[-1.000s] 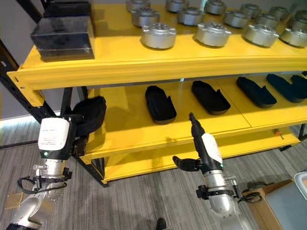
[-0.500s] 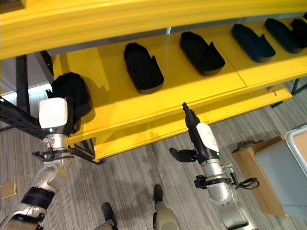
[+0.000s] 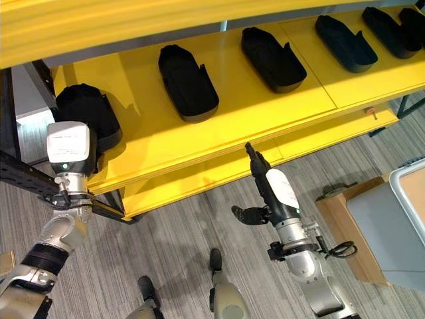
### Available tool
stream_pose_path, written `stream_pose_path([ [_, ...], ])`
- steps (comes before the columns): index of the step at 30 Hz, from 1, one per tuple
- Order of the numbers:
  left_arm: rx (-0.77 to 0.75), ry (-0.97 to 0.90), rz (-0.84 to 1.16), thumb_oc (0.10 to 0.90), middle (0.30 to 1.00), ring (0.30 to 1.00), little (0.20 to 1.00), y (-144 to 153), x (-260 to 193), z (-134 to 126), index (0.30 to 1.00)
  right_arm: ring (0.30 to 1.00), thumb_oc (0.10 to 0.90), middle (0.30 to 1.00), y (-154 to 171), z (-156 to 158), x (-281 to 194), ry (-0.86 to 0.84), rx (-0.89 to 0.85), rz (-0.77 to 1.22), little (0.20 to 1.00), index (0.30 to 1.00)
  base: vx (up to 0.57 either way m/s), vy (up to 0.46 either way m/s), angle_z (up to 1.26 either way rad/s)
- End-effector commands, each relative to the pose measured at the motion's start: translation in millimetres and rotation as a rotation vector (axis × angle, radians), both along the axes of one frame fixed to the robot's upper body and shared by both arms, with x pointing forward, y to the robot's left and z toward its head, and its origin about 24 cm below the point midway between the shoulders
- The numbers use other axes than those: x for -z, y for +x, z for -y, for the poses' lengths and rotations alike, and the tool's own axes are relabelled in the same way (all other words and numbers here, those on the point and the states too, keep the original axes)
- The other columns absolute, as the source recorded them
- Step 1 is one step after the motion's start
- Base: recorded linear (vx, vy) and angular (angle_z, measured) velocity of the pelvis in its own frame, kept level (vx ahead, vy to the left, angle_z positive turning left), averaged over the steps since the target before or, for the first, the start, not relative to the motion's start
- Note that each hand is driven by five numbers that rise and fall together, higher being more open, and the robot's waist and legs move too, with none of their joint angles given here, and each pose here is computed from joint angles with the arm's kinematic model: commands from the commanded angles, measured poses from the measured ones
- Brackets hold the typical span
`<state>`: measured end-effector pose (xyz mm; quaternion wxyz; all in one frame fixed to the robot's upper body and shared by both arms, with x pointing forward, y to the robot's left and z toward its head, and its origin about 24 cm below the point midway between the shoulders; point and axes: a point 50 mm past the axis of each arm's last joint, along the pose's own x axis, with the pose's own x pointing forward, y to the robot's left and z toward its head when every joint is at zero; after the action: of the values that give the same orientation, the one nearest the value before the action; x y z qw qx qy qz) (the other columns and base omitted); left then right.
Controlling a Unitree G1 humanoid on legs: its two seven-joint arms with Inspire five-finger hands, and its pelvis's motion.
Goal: Move parts from the plastic box to the shelf.
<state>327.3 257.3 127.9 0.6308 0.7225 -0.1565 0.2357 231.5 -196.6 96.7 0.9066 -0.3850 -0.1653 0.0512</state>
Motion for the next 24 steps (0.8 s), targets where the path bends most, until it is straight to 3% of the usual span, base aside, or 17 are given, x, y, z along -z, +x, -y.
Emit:
stream_pose_path([
  [1,-0.041,0.030,-0.030,0.400,0.300,0.300,0.300,6,-8,-15,0.300,1.000,0.900,1.000,-6,-15,-53,0.050,-0.131,0.279,1.000,1.000,0.00,0.000,0.00],
  [5,-0.061,0.093,-0.073,0.400,0.300,0.300,0.300,11,-9,-24,0.300,1.000,0.900,1.000,-7,-16,-54,0.052,-0.143,0.289,1.000,1.000,0.01,0.028,-0.01],
  [6,-0.065,0.099,-0.081,0.590,0.566,0.566,0.566,12,-10,-25,0.566,1.000,0.900,1.000,-7,-16,-53,0.049,-0.143,0.286,1.000,1.000,0.00,0.000,0.00],
  [7,-0.066,0.101,-0.084,0.720,0.747,0.747,0.747,13,-10,-26,0.747,1.000,0.900,1.000,-7,-16,-53,0.048,-0.145,0.286,1.000,1.000,0.00,0.000,0.00],
  [8,-0.067,0.083,-0.096,0.900,1.000,1.000,1.000,15,-9,-25,1.000,1.000,0.900,1.000,-7,-15,-53,0.044,-0.142,0.288,1.000,1.000,0.00,0.000,0.00],
  [24,-0.052,0.083,-0.117,0.900,1.000,1.000,1.000,16,-10,-25,1.000,1.000,0.900,1.000,-9,-11,-52,0.030,-0.120,0.279,1.000,1.000,0.00,0.000,0.00],
])
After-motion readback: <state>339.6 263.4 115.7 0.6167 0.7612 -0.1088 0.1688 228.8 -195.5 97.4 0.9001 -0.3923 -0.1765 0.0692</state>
